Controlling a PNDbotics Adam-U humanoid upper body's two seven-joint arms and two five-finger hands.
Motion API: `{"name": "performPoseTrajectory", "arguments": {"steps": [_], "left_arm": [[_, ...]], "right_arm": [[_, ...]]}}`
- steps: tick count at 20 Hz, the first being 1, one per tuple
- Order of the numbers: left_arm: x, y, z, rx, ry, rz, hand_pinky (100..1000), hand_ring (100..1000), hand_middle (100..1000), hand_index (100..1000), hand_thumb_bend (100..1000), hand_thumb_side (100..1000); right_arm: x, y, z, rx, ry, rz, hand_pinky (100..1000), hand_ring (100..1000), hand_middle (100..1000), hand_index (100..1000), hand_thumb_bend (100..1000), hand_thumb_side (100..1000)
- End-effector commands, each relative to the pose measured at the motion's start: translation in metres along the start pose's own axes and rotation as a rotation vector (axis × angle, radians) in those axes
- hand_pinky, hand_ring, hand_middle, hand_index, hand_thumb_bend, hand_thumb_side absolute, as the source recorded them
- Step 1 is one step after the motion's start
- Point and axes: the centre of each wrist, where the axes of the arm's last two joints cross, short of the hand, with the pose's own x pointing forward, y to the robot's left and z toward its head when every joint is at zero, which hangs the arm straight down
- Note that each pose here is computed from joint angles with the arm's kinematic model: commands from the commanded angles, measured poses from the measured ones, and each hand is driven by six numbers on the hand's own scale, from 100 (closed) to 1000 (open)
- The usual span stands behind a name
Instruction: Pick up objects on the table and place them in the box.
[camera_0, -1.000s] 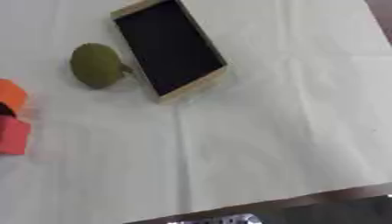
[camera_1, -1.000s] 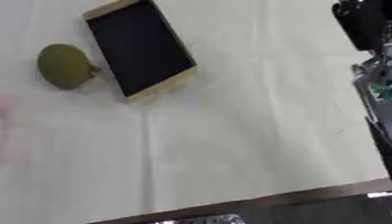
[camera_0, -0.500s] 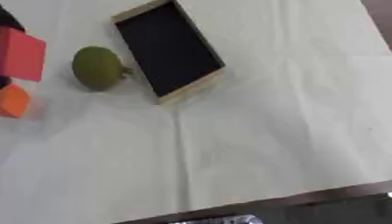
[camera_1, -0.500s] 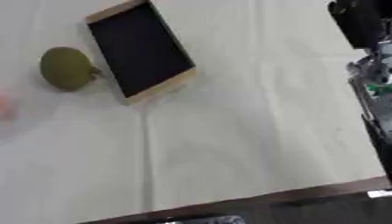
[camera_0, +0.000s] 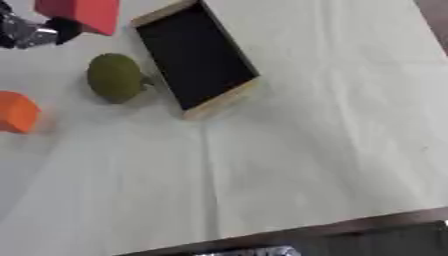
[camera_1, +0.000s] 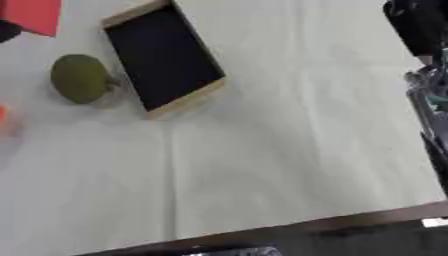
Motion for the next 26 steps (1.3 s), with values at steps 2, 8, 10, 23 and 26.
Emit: {"name": "performPoseTrajectory", "arguments": {"steps": [2,8,10,23,26], "left_arm": [[-0.006,-0.001,-0.024,0.011,0.014,0.023,720,569,479,611,158,100],[-0.023,-0.028,-0.059,-0.062,0.062,0.063,723,576,488,623,188,100],[-0.026,-0.036,-0.068,-0.068,0.064,0.086,723,576,489,625,198,100],[-0.04,-0.083,-0.101,-0.161,0.134,0.121,763,653,575,714,374,100],[-0.043,-0.09,-0.102,-0.179,0.152,0.104,791,708,628,771,430,101]], "right_arm": [[0.006,-0.004,-0.007,0.008,-0.034,-0.001,852,794,803,894,100,671],[0.006,-0.002,-0.008,0.005,-0.037,-0.015,852,794,803,894,100,669],[0.006,-0.002,-0.008,0.002,-0.037,-0.02,852,794,803,894,100,669],[0.007,0.001,-0.01,-0.011,-0.039,-0.042,852,794,801,894,100,669],[0.007,0.001,-0.01,-0.013,-0.038,-0.043,852,794,801,893,100,669]]}}
